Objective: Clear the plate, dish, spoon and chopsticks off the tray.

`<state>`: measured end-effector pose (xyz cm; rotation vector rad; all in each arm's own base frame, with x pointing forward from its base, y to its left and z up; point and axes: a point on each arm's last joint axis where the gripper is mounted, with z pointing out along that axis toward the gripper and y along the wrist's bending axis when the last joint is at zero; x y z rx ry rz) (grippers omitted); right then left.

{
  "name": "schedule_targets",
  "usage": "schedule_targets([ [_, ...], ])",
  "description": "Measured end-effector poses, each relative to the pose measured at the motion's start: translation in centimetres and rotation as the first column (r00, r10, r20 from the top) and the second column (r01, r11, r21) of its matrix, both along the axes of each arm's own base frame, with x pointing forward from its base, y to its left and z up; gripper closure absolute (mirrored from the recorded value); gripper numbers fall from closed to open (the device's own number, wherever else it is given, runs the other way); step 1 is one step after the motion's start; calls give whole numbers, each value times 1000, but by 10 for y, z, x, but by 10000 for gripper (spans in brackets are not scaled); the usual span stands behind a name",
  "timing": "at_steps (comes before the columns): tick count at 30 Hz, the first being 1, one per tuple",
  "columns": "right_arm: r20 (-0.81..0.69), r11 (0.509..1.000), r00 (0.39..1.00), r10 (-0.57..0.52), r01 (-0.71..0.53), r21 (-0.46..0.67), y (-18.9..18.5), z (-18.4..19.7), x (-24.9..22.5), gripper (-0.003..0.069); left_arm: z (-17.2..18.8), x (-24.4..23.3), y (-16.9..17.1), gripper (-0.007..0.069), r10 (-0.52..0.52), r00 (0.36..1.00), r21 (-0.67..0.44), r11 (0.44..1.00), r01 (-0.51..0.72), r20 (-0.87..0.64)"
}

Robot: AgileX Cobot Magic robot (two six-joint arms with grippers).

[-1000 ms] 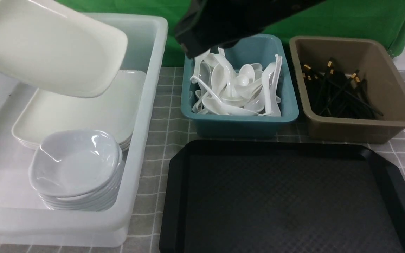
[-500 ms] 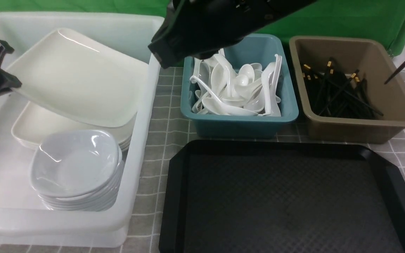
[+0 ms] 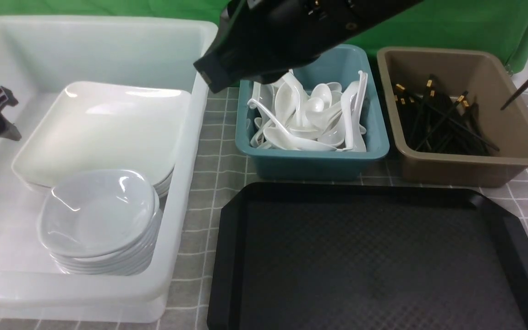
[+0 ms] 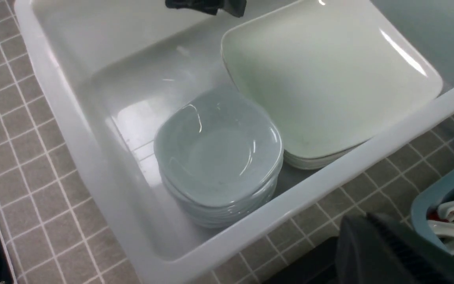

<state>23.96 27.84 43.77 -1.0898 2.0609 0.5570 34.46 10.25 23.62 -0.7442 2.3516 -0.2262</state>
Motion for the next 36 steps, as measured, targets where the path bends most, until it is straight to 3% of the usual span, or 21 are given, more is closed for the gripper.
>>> schedule_targets([
  [4, -3, 1000, 1000, -2, 2, 2, 0, 0, 0, 629, 9, -5, 1, 167, 6, 1000, 31, 999, -6, -1],
  [8, -18, 1000, 1000, -17, 18, 13, 0, 0, 0, 629, 29, -12, -6, 220, -27, 998, 63, 998, 24, 48],
  [10, -15, 999, 1000, -23, 23, 23, 0, 1, 0, 629, 48, -17, -24, 381, -132, 987, 106, 987, 123, 89],
  [12, -7, 1000, 1000, -26, 26, 16, -1, 2, 1, 629, 62, -21, -43, 486, -226, 967, 146, 967, 208, 120],
  [14, 22, 998, 998, -53, 54, -21, -8, 7, 1, 629, 85, -32, -75, 580, -373, 914, 219, 916, 336, 161],
  [19, 113, 963, 962, -247, 257, -79, -57, 41, -10, 629, 140, -79, -134, 620, -607, 747, 362, 783, 506, 270],
  [21, 172, 944, 935, -309, 324, -64, -88, 65, -30, 629, 161, -108, -156, 622, -693, 650, 429, 713, 555, 311],
  [22, 202, 937, 920, -336, 348, -26, -107, 80, -44, 629, 172, -125, -163, 622, -731, 597, 462, 677, 573, 330],
  [23, 202, 936, 919, -338, 351, -29, -107, 79, -44, 629, 172, -126, -164, 622, -739, 590, 465, 668, 581, 326],
  [24, 237, 929, 899, -368, 367, 53, -136, 98, -70, 629, 186, -155, -173, 622, -792, 506, 504, 608, 613, 341],
  [28, 292, 905, 862, -414, 353, 239, -190, 105, -123, 629, 194, -204, -177, 622, -851, 393, 531, 525, 665, 349],
  [31, 332, 883, 836, -436, 327, 337, -212, 94, -144, 629, 189, -223, -172, 622, -849, 378, 529, 526, 666, 369],
  [36, 385, 812, 770, -508, 280, 512, -258, 27, -187, 629, 158, -254, -160, 622, -831, 383, 530, 553, 643, 403],
])
